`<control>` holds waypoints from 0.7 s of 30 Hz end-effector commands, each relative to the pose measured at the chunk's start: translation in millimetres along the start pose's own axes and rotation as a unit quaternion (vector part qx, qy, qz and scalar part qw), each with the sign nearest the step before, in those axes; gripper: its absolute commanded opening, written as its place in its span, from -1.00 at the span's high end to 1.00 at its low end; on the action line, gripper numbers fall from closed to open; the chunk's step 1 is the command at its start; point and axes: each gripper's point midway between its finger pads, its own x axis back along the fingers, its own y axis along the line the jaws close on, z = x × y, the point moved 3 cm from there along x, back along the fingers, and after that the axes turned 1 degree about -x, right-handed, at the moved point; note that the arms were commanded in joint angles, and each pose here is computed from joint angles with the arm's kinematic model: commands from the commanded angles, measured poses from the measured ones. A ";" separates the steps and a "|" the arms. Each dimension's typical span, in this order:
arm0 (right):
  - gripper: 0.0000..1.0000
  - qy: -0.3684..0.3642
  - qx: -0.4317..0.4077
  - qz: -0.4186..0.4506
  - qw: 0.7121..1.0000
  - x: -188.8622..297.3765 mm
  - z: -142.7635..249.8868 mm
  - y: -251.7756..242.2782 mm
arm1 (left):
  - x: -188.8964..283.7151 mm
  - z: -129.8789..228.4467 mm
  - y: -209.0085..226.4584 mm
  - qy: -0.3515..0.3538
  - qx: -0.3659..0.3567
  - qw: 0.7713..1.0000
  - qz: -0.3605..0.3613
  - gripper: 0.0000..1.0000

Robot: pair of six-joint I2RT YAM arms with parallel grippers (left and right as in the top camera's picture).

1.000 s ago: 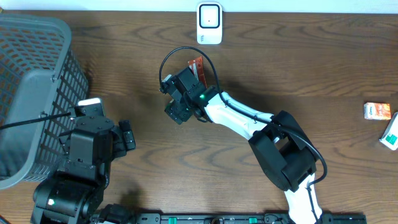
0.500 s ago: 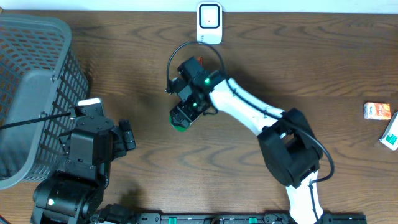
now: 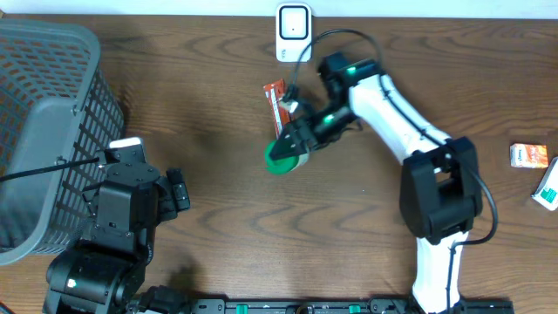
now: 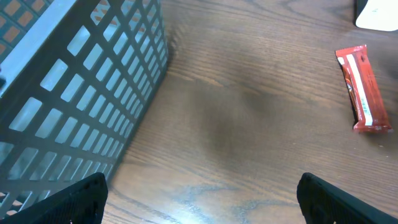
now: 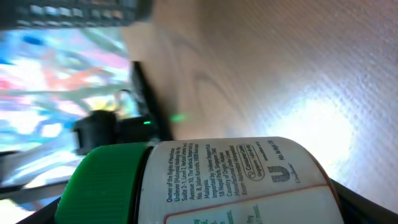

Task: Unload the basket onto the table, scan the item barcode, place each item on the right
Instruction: 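Lift the jar with the right gripper and move it toward the scanner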

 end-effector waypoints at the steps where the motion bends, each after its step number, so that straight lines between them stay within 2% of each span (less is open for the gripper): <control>1: -0.26 -0.044 0.058 -0.083 0.994 19.3 -7.7 21.9 | 2.8 -3.2 2.7 -0.007 -0.002 1.000 -0.004 -0.96; 9: -0.29 -0.055 0.132 -0.132 0.981 35.2 13.5 39.1 | 2.9 -3.2 2.7 -0.007 -0.002 1.000 -0.004 -0.96; 16: -0.33 -0.029 0.273 -0.120 0.954 28.9 31.0 40.5 | 2.9 -3.2 2.7 -0.007 -0.002 1.000 -0.004 -0.96; 18: -0.30 -0.028 0.312 -0.117 0.942 26.7 32.1 40.9 | 2.8 -3.2 2.7 -0.007 -0.002 1.000 -0.004 -0.96; 21: -0.13 -0.037 0.353 -0.121 0.927 25.0 30.8 43.7 | 2.9 -3.2 2.7 -0.007 -0.002 1.000 -0.004 -0.96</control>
